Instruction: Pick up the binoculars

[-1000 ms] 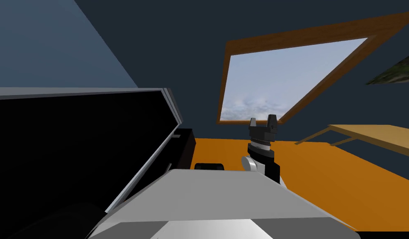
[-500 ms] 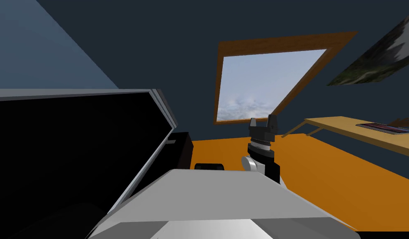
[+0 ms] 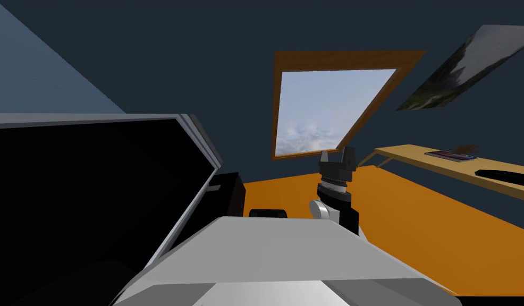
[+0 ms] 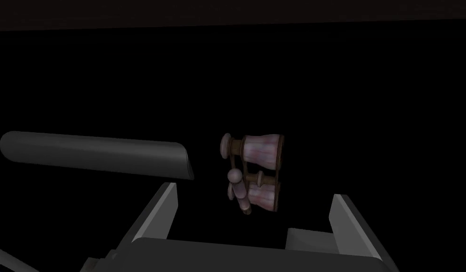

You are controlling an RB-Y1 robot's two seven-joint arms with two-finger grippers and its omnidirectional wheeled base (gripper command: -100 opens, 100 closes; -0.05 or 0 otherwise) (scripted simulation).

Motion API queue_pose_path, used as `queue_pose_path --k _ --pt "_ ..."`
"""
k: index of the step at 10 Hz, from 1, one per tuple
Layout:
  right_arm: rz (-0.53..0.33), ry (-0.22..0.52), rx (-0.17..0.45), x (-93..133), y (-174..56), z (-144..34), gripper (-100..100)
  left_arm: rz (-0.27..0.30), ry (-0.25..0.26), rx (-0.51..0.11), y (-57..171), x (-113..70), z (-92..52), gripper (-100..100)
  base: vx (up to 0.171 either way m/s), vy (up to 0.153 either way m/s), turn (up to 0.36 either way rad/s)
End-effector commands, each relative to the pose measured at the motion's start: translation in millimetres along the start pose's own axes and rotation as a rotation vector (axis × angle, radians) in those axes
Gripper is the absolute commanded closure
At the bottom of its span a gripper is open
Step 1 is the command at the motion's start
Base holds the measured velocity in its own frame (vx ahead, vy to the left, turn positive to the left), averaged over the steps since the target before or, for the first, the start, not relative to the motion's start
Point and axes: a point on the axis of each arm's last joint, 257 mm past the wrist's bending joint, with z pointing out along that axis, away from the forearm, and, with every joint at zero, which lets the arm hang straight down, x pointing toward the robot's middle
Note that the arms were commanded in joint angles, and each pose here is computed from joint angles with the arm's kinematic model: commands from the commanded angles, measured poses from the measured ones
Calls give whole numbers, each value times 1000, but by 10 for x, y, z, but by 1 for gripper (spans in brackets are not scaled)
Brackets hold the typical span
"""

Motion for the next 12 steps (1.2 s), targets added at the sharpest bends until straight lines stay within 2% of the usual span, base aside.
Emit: queue_pose_path --k 1,4,6,7,8,9,12 --pt "0 0 0 0 0 0 0 0 0 -78 282 3 -23 -100 79 38 -189" --pt "0 0 0 0 0 0 0 -1 11 -180 650 89 -42 -100 66 62 -159" --pt "0 0 0 0 0 0 0 -6 36 -209 716 272 -18 -100 26 35 -80" --pt "0 0 0 0 0 0 0 -5 26 -199 705 194 -15 -100 10 10 -11" --pt "0 0 0 0 0 0 0 -5 28 -202 710 209 -12 0 0 0 0" --pt "0 0 0 0 0 0 0 -5 28 -201 685 228 39 -100 -11 12 1" --pt "0 0 0 0 0 0 0 -5 30 -200 619 289 164 -100 -15 6 -5"
